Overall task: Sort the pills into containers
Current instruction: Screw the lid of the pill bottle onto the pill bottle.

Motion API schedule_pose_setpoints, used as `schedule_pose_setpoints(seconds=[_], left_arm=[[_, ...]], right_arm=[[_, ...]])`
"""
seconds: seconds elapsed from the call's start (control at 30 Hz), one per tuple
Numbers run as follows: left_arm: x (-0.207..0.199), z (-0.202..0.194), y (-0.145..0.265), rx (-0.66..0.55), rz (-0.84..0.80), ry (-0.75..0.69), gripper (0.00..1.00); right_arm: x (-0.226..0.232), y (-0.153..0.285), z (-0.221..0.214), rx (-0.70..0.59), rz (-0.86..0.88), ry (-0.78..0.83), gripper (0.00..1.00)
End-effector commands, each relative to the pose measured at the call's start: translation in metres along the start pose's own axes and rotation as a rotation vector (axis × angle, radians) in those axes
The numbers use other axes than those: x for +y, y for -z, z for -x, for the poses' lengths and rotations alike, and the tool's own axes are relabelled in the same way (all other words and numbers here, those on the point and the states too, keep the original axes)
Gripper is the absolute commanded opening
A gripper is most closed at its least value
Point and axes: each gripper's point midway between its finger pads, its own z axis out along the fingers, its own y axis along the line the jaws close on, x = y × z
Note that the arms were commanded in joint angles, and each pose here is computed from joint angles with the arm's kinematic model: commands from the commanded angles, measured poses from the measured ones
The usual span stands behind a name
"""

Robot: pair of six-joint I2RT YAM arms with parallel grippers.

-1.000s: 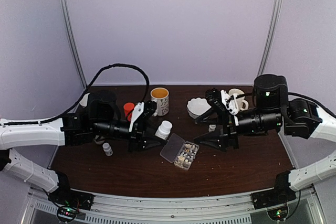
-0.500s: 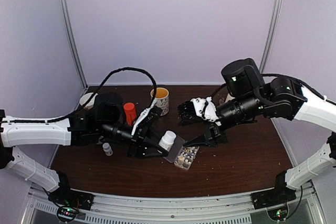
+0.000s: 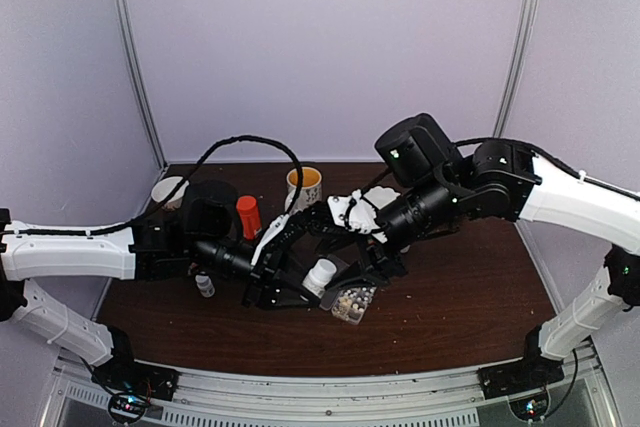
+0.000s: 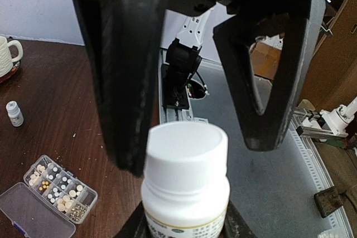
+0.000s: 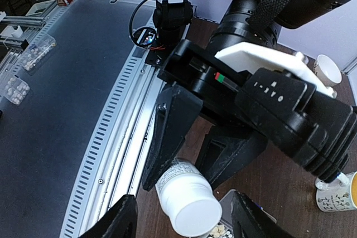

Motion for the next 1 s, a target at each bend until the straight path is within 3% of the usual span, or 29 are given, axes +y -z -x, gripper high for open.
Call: schedule_pose_setpoints(seconds=[0.0,0.13,0.4,0.67,0.83,0.97], left_arm=[[-0.004,0.013,0.001,-0.021,-0.002,-0.063,0.12],[-0.005,0.013,0.002,-0.019,0.002,-0.079,0.12],[-0.006,0.013,0.002,-0.013,-0.003,-0.087,0.13],[-0.008,0.012,0.003,-0.011,-0.006,-0.094,0.12],[-0.009,0.012,0.003,-0.009,-0.011,-0.097,0.12],[-0.009,0.014,0.003,-0.01,-0.014,-0.1,0.12]], right_arm=[[0.004,0.006,0.012,-0.042,0.053,-0.015,0.57],[0.009,0.002,0.008,-0.01,0.104,-0.012,0.47],[0.012,-0.007,0.0,0.036,0.15,-0.021,0.41],[0.008,-0.01,-0.006,0.059,0.144,-0.018,0.48],[0.006,-0.01,-0.007,0.059,0.141,-0.021,0.43],[0.005,-0.012,-0.008,0.064,0.145,-0.025,0.32]])
